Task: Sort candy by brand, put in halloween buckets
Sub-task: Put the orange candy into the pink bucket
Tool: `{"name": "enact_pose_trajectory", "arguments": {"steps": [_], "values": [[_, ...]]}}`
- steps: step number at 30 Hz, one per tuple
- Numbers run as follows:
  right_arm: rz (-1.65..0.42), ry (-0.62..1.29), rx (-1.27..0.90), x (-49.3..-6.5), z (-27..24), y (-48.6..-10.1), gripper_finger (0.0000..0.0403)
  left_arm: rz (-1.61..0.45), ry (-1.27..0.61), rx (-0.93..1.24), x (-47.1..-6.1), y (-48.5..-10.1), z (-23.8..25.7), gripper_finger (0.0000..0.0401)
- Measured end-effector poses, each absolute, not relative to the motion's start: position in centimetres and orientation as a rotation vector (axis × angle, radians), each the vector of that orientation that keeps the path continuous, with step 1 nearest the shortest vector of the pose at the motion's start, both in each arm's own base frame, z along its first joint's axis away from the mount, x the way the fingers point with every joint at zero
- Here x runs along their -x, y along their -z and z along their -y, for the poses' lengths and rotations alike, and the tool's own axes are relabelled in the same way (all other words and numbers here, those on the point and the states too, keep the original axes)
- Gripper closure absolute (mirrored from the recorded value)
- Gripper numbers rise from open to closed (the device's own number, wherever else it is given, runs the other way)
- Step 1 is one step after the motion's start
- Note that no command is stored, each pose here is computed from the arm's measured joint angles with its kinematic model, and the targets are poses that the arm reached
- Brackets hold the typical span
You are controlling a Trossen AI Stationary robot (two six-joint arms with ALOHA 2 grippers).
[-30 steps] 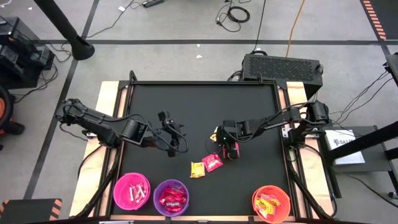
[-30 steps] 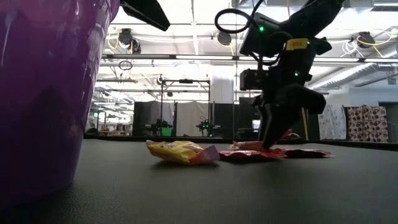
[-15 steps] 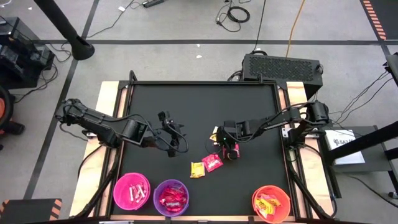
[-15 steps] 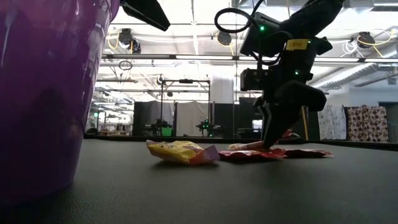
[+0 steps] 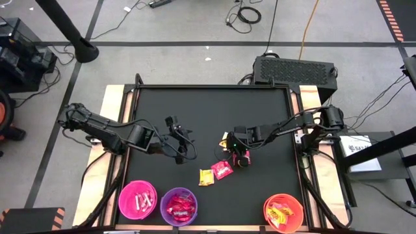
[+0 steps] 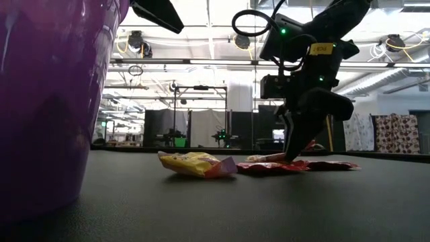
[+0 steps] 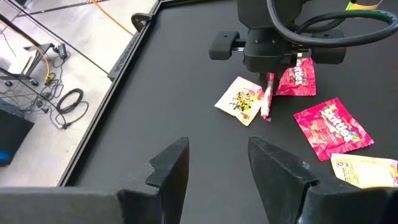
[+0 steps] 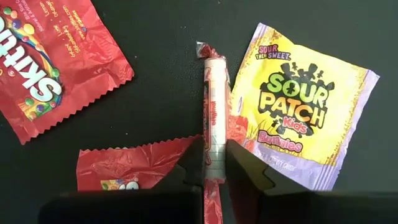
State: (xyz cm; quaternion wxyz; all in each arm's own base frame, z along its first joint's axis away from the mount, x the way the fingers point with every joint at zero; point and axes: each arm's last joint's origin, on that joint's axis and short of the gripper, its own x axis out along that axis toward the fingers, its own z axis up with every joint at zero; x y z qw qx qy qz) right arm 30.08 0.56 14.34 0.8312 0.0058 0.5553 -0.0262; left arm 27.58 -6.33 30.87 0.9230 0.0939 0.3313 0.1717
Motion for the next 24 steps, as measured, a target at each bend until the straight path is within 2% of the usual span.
{"name": "enact_pose_trajectory", "arguments": {"steps": [9,15,19,24], "values": [[-1.17,0.047,-0.008,-30.0,-0.8,-14.7,0.0366,-0.68,-0.352,-0.193,-27.6,-30.9,6.3,0.0228],[-1.09,-0.017,-0.074,-30.0,-1.2,-17.4,0.0366,-0.685,-0.356,-0.219,-27.8,-30.8,6.0,0.0228],[-0.958,-0.033,-0.022,-30.1,-1.3,-20.7,0.0365,-0.639,-0.362,-0.207,-28.2,-31.2,5.7,0.0228],[-0.678,0.04,0.115,-30.4,-1.0,-24.8,0.0365,-0.529,-0.344,-0.189,-29.1,-31.8,5.6,0.0228]]}}
